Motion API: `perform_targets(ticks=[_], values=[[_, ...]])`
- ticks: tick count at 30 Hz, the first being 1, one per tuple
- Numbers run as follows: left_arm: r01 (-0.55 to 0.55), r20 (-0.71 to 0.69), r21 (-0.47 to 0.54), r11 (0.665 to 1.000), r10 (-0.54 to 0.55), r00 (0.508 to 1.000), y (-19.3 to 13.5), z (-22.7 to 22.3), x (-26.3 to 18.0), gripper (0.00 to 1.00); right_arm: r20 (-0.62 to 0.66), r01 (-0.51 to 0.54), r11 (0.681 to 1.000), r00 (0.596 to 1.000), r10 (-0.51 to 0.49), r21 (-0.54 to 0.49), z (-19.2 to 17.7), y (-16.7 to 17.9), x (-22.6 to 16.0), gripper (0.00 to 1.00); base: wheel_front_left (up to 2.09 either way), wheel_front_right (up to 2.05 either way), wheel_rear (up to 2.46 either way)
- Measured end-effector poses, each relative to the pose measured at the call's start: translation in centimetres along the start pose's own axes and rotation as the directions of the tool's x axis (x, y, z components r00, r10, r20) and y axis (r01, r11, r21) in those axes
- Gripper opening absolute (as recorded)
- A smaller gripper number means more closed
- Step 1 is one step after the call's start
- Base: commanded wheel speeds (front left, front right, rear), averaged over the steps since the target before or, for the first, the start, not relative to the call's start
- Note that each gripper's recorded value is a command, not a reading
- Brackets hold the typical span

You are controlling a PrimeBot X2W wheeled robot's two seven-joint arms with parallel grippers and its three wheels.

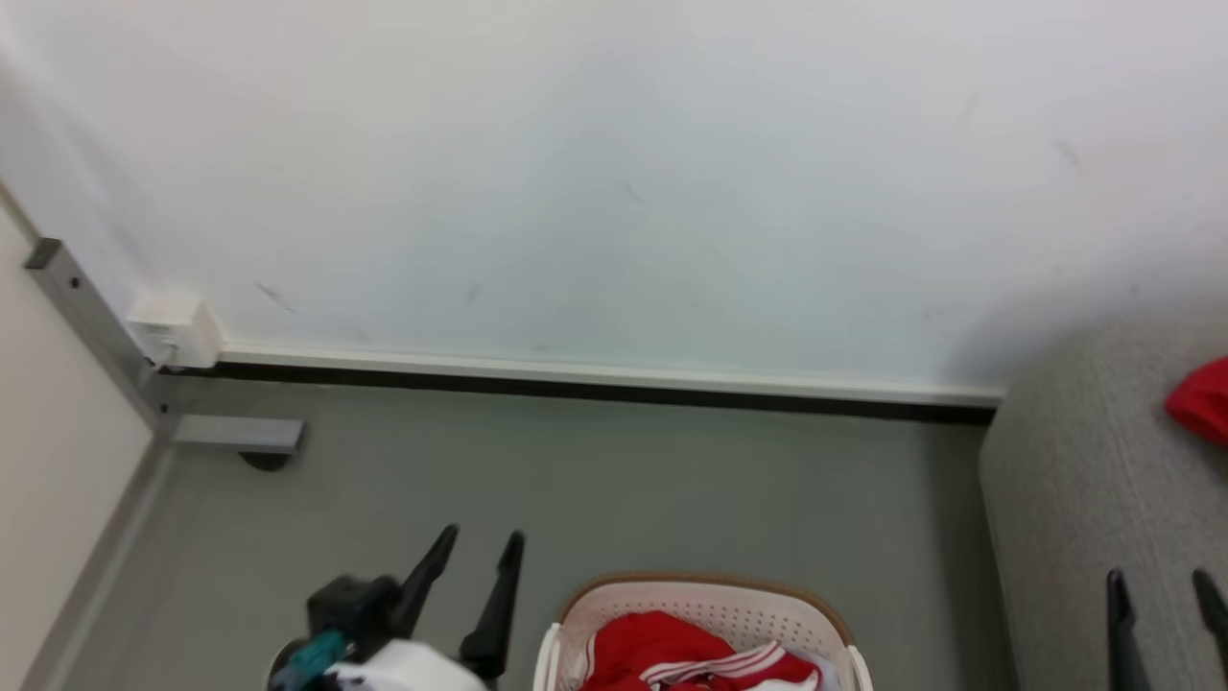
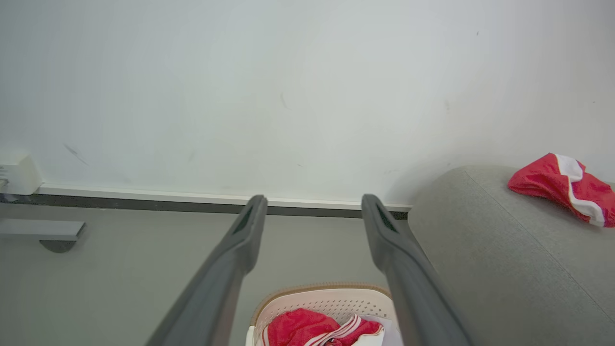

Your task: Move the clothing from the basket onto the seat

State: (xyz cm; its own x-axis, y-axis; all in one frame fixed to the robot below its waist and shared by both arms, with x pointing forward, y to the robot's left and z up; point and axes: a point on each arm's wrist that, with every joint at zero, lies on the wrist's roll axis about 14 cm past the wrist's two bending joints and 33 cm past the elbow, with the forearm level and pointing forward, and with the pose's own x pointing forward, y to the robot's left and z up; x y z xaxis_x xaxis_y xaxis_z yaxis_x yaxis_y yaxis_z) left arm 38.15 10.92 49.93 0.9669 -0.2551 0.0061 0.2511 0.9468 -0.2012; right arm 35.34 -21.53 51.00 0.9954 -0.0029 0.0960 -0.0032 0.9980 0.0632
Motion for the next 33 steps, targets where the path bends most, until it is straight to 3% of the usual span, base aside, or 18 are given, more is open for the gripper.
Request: perform_targets(ticks=[7,17,24,33], values=[[-0.178,0.037,0.028,0.984,0.177,0.984,4.5,0.2,-5.0,1.0,-0.048,-0.051,0.998,0.997,0.052,0.021,-1.5,2.6,-1.6,1.0,0.0,0.0,0.0],[-0.231,0.005,0.021,0.973,0.231,0.973,5.6,-1.7,-7.0,1.0,-0.128,-0.026,0.998,0.991,0.033,0.05,-4.1,2.3,-2.6,1.0,0.0,0.0,0.0],[-0.201,-0.004,0.028,0.979,0.202,0.979,5.1,-2.1,-6.0,1.0,-0.124,-0.002,0.998,0.992,0.011,0.071,-4.0,1.9,-2.2,1.0,0.0,0.0,0.0],[-0.018,-0.015,0.103,0.995,0.019,1.0,1.0,-2.0,-0.2,1.0,-0.088,0.035,0.995,0.996,-0.027,0.091,-3.2,0.9,0.0,1.0,0.0,0.0,0.0]])
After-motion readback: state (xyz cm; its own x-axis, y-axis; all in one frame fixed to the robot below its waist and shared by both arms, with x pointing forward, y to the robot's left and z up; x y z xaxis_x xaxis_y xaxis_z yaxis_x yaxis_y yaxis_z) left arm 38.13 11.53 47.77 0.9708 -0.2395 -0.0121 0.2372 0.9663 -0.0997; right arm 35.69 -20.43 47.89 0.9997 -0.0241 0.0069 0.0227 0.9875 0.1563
